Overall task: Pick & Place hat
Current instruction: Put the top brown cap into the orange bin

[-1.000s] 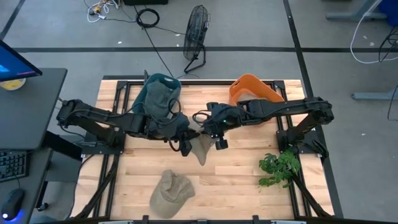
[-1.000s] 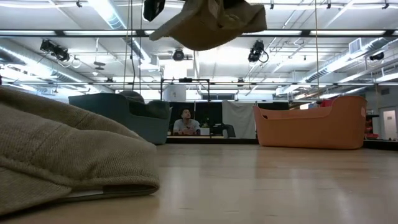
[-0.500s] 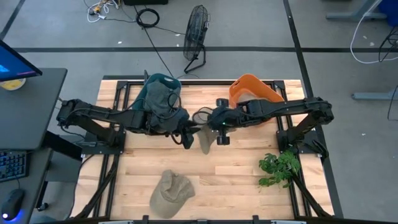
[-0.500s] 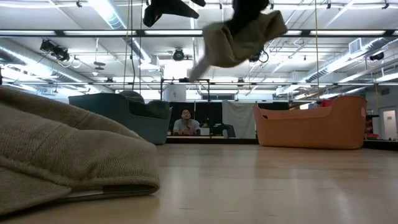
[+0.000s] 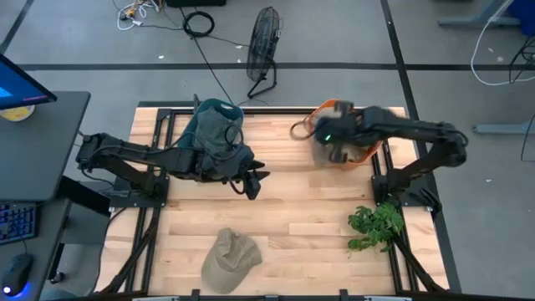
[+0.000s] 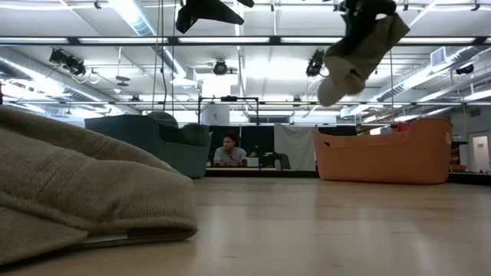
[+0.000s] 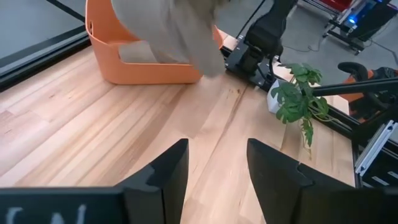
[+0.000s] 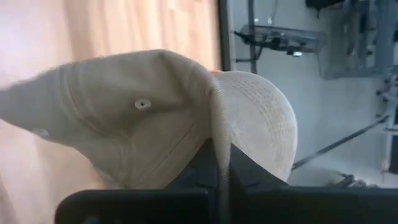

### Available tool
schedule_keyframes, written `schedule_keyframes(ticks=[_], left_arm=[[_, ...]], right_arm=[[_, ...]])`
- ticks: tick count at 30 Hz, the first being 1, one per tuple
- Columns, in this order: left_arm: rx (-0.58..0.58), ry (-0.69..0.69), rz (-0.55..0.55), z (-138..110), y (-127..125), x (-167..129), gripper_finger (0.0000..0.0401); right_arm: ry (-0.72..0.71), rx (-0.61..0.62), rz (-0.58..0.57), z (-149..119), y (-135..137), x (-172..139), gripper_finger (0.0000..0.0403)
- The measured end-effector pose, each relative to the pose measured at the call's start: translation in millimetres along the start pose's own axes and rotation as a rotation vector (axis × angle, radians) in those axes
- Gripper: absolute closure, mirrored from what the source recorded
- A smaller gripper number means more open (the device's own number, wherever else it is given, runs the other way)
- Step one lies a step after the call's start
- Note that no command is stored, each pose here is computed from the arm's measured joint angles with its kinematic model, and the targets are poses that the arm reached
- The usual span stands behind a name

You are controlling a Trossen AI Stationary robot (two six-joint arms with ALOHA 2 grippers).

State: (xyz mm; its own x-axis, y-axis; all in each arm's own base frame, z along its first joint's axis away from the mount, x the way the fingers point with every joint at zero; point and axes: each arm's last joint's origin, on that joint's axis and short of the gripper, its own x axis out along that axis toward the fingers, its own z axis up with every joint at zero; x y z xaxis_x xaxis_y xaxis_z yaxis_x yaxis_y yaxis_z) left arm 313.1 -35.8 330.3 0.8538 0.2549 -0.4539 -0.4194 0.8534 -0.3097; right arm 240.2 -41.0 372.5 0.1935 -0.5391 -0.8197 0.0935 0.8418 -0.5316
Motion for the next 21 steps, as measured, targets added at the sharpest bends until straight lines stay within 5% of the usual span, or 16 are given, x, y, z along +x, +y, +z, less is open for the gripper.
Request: schedule_keyframes(ticks=[12, 21], left_arm=[[-0.008, 0.000, -0.001, 0, 0, 0, 0.0238], [-0.026, -0.001, -0.002, 0, 0, 0, 0.0238]], right_arm=[[-0.008, -0.159, 0.121, -45, -68, 16, 0.0402], [0.032, -0.307, 0.229, -62, -60, 87, 0.0403]])
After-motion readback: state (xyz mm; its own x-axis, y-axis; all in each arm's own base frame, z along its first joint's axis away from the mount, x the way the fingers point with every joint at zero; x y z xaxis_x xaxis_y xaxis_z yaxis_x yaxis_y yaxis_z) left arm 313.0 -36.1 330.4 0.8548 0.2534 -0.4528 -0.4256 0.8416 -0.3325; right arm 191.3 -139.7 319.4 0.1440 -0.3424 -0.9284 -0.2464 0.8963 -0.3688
